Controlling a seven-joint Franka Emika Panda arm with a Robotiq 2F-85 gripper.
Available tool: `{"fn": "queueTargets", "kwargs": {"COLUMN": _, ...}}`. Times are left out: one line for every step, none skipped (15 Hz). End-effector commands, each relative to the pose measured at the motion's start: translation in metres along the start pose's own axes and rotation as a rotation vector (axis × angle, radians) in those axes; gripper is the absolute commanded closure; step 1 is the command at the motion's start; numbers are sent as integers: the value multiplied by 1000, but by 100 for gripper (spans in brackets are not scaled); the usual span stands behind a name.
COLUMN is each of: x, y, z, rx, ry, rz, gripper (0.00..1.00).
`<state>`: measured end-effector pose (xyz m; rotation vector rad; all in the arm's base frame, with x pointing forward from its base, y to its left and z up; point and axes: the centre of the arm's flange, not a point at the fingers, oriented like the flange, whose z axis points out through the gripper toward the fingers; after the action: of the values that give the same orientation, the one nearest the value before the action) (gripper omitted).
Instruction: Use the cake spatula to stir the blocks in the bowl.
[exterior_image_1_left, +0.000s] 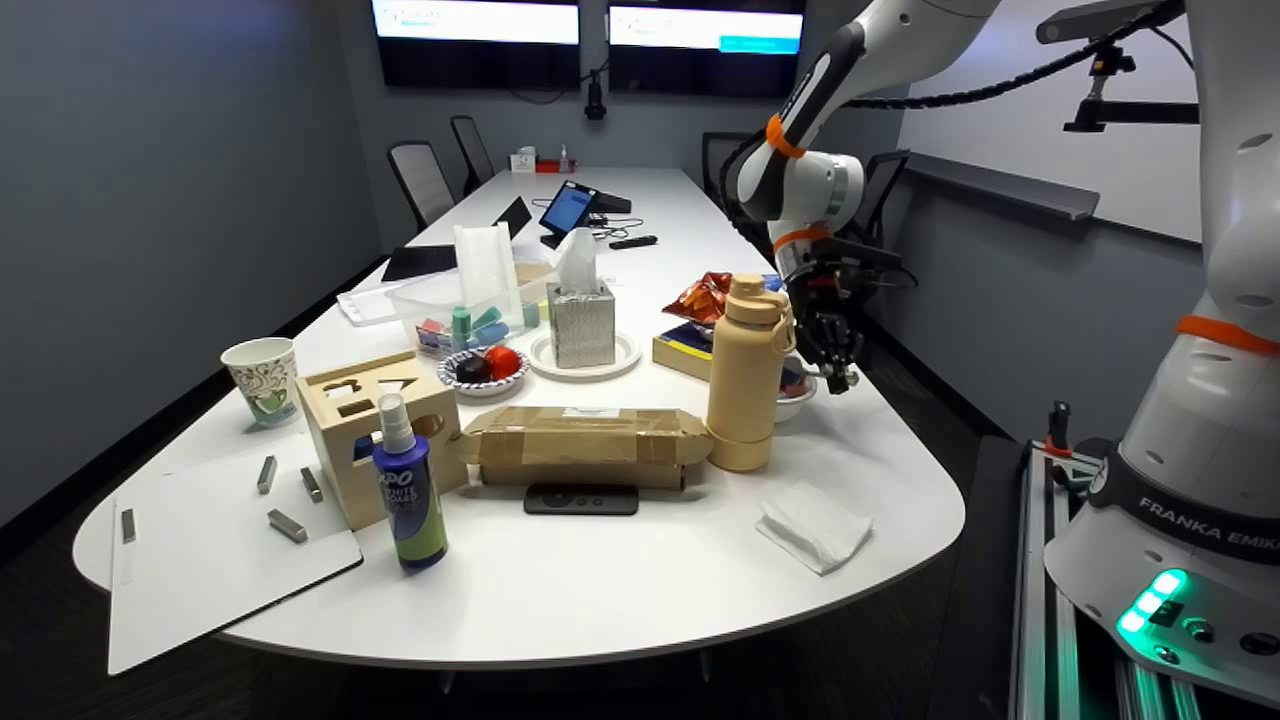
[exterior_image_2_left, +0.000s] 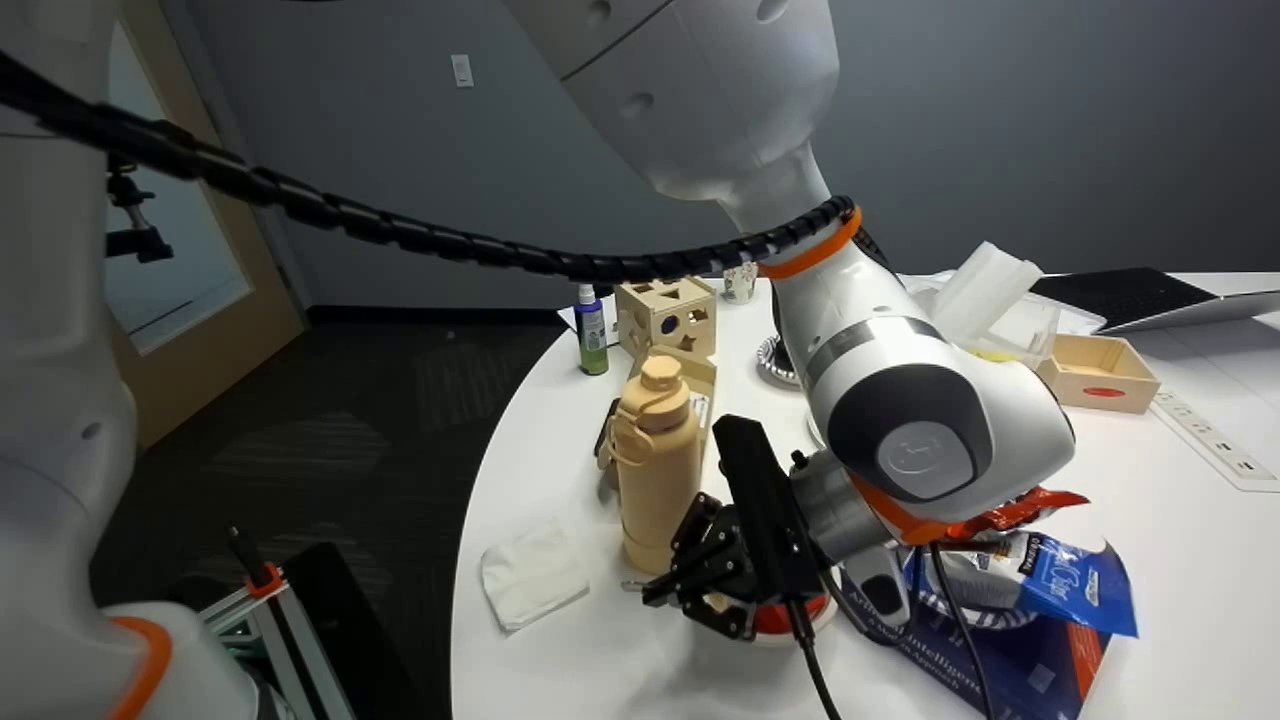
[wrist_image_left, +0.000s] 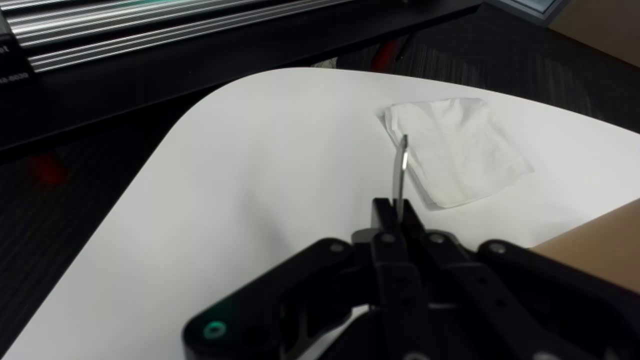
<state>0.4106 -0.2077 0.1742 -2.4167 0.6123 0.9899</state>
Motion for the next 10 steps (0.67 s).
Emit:
{"fn": "queueTargets", "kwargs": {"x": -7, "y": 0, "z": -5, "rx": -61, "ry": -1, "rz": 105, "gripper": 99}}
{"fn": "queueTargets", "kwargs": {"x": -7, "y": 0, "z": -4, "rx": -93, "ry": -20, "rz": 132, "gripper": 99}}
{"fn": "queueTargets", "kwargs": {"x": -7, "y": 1, "z": -2, "rx": -123, "ry": -35, "rz": 163, "gripper": 99}}
{"fn": "queueTargets", "kwargs": {"x": -8, "y": 1, "z": -1, "rx": -140, "ry": -44, "rz": 182, "gripper": 99}}
{"fn": "queueTargets", "kwargs": {"x": -8, "y": 1, "z": 0, "rx": -155, "ry": -58, "rz": 191, "gripper": 99}}
{"fn": "queueTargets", "kwargs": {"x": -8, "y": 1, "z": 1, "rx": -162, "ry": -68, "rz": 191, "gripper": 99}}
{"fn": "queueTargets", "kwargs": {"x": -9, "y": -1, "z": 3, "rx": -159, "ry": -75, "rz": 176, "gripper": 99}}
{"fn": "queueTargets", "kwargs": {"x": -10, "y": -2, "z": 3, "rx": -147, "ry": -68, "rz": 157, "gripper": 99}}
{"fn": "queueTargets", "kwargs": {"x": -10, "y": -3, "z": 3, "rx": -137, "ry": -64, "rz": 145, "gripper": 99}}
{"fn": "queueTargets", "kwargs": {"x": -11, "y": -5, "z": 4, "rx": -123, "ry": -60, "rz": 130, "gripper": 99}}
